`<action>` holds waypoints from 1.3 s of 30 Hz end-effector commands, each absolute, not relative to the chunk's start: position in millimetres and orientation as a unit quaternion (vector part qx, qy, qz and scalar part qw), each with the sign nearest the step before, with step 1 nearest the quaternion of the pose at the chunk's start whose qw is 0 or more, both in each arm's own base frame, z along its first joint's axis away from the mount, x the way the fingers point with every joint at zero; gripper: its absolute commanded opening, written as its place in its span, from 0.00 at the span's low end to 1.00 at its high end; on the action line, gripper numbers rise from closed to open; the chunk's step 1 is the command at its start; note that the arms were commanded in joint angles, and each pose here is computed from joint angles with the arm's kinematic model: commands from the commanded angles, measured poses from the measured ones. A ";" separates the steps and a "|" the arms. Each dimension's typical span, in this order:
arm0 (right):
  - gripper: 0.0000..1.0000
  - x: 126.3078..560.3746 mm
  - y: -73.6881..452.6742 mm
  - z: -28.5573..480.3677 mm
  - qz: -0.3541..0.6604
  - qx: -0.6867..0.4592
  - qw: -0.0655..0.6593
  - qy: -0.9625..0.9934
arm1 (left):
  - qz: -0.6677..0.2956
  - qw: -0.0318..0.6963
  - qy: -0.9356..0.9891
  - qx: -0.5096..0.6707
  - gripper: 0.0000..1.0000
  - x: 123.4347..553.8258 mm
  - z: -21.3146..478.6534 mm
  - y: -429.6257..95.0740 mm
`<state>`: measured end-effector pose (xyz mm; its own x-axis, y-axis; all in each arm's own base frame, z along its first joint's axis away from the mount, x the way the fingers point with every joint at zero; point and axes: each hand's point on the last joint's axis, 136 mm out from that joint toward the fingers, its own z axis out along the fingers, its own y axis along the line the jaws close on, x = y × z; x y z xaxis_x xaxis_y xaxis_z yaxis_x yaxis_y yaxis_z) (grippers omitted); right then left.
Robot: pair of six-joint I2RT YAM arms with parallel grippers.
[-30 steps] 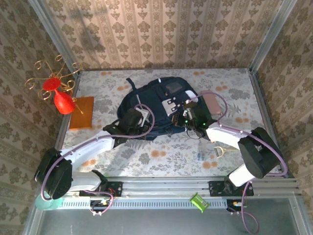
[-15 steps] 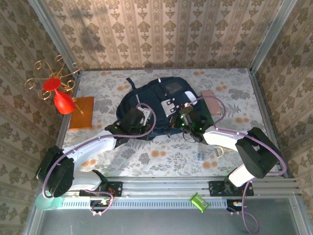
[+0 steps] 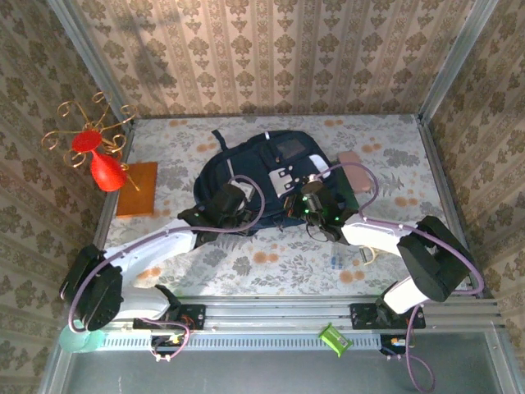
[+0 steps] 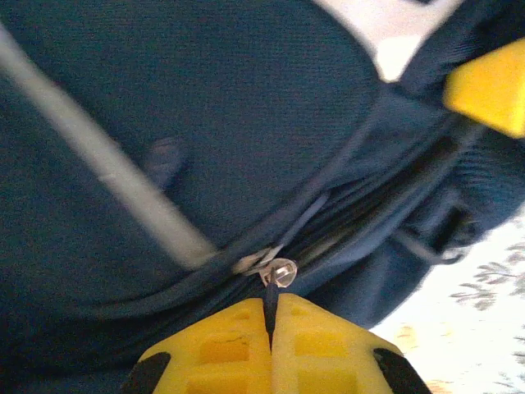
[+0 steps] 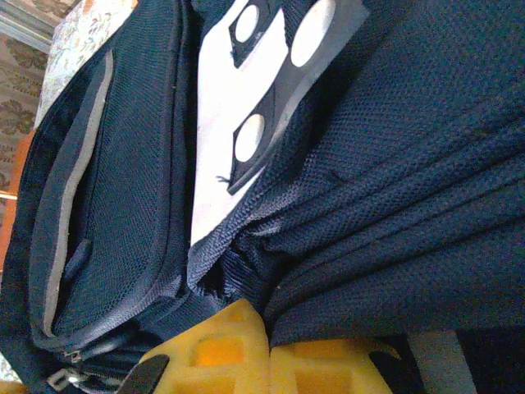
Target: Pack the student bag
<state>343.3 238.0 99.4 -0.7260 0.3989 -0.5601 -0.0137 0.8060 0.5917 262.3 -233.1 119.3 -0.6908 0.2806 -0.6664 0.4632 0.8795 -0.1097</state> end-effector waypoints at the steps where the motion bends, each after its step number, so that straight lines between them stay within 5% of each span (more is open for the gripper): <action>1: 0.00 346.0 198.7 93.0 0.215 0.123 0.382 0.891 | 0.031 0.328 0.931 0.159 0.00 268.4 103.0 -143.9; 39: 0.00 385.4 124.5 95.6 0.158 0.086 0.341 0.923 | 0.224 0.358 0.903 0.075 0.00 307.8 132.1 -59.2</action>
<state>370.2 193.9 117.8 -0.7814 0.2576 -0.5684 -0.1210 0.8310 0.5430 311.3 -154.5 131.7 -0.6646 0.2387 -0.7081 0.2264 0.9674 0.1136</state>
